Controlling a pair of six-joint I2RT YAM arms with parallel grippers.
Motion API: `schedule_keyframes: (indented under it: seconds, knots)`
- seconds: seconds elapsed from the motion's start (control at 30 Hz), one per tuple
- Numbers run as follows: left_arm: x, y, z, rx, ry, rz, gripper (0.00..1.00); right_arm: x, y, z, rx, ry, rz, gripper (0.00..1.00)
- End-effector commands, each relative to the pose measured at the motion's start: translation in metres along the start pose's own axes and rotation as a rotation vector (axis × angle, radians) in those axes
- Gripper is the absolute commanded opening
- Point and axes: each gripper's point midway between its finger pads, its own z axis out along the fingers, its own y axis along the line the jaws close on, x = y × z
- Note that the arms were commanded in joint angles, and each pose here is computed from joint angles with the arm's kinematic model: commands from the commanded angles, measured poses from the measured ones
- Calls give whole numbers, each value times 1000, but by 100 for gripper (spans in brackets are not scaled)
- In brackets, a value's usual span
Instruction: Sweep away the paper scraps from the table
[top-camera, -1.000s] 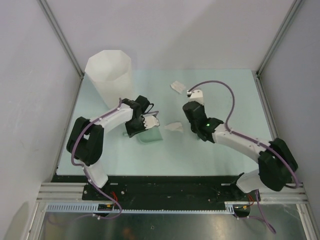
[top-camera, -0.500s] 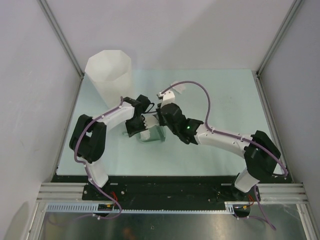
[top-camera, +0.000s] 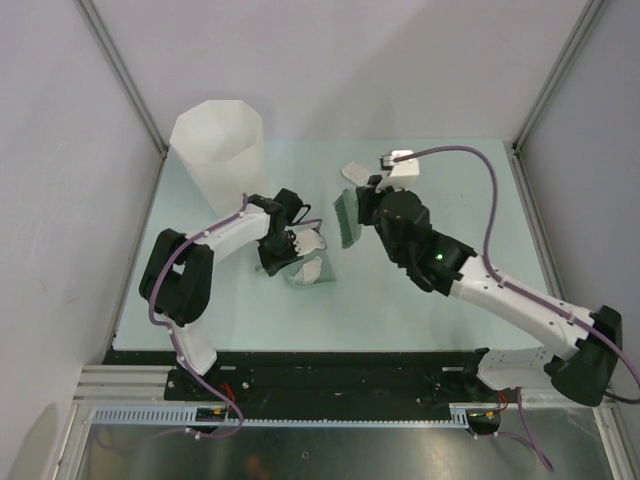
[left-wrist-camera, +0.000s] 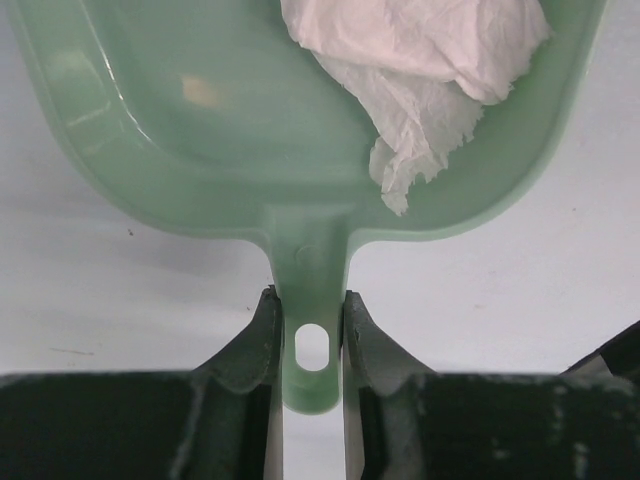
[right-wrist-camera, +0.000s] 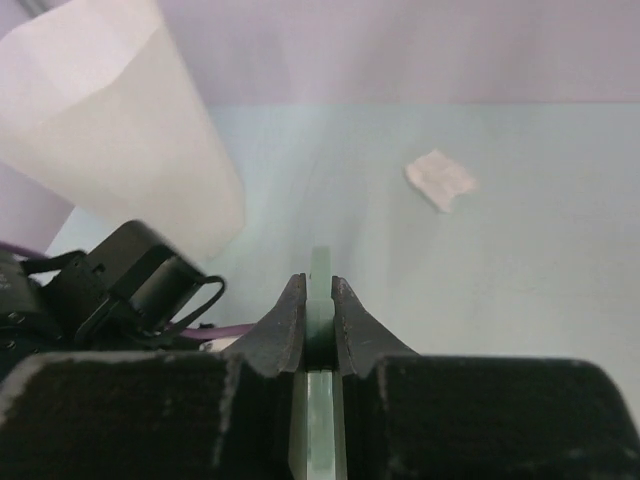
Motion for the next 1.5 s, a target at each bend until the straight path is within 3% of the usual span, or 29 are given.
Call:
schedule_keyframes:
  seconds: [0.0, 0.43, 0.8, 1.0, 1.2, 1.3, 1.47]
  knots:
    - [-28, 0, -21, 0, -129, 10, 0, -36, -43, -19, 126, -63, -11, 0]
    - [-71, 10, -83, -63, -348, -38, 0, -73, -130, -75, 228, -139, 39, 0]
    - [-109, 49, -203, -221, -655, -170, 0, -62, -171, -96, 326, -127, 55, 0]
    - [-88, 84, -275, -400, -764, -265, 0, -56, -174, -92, 329, -112, 51, 0]
    - [-40, 117, -343, -576, -855, -395, 0, -47, -175, -88, 332, -86, 38, 0]
    - [-17, 124, -361, -668, -841, -418, 0, -45, -175, -87, 334, -80, 38, 0]
    - [39, 148, -377, -886, -673, -504, 0, -43, -174, -86, 326, -73, 35, 0]
